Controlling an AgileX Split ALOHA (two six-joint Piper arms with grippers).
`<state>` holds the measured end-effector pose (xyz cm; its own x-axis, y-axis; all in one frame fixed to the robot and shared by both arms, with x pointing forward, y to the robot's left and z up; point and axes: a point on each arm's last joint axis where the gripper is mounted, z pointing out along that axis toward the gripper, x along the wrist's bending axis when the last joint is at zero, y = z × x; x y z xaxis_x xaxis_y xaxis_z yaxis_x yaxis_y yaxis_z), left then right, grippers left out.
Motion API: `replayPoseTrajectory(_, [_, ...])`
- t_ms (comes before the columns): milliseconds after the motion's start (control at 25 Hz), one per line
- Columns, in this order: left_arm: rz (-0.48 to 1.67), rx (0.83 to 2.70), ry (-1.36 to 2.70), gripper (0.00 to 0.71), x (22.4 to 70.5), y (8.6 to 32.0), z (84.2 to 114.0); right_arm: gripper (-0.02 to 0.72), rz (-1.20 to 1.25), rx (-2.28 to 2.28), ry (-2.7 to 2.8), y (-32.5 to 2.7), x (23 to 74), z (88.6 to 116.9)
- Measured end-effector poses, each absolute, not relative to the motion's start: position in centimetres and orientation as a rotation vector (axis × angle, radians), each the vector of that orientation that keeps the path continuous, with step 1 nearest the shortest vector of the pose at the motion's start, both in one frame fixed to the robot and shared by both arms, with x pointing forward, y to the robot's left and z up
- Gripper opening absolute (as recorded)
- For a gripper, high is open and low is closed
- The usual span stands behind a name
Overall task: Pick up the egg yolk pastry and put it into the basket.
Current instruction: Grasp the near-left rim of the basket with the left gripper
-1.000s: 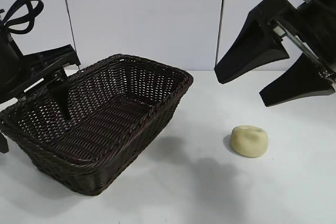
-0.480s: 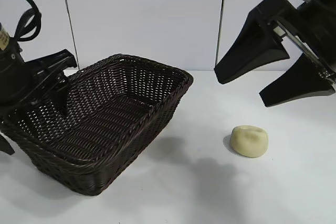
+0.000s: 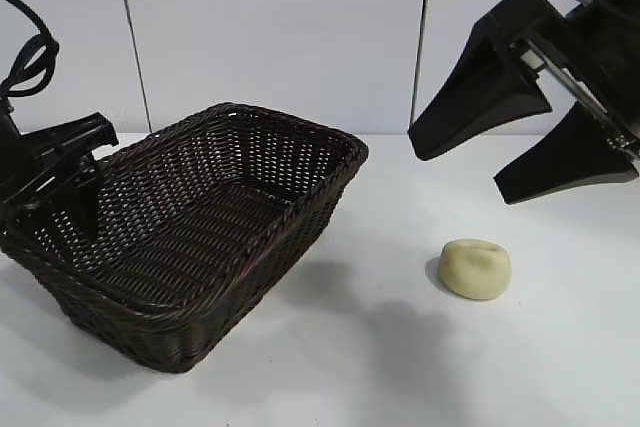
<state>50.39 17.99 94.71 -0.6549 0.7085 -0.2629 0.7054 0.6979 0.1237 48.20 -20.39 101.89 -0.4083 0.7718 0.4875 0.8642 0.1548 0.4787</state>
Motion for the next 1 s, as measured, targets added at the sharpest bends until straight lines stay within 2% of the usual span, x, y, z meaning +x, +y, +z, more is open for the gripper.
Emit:
replayPoseTrajectory(240, [0.010, 1.104, 2.640, 0.571, 49.0, 18.7, 92.8, 0.675, -1.092, -1.631, -2.287, -20.4, 48.2, 101.9])
replayPoseTrajectory(760, [0.007, 1.103, 2.586, 0.571, 49.3, 18.5, 92.7, 0.675, -1.093, -1.632, -2.285, -20.4, 48.2, 101.9])
replayPoseTrajectory(1000, [-0.022, 1.098, 2.633, 0.571, 49.3, 18.3, 91.5, 0.675, -1.091, -1.630, -2.286, -20.4, 48.2, 101.9])
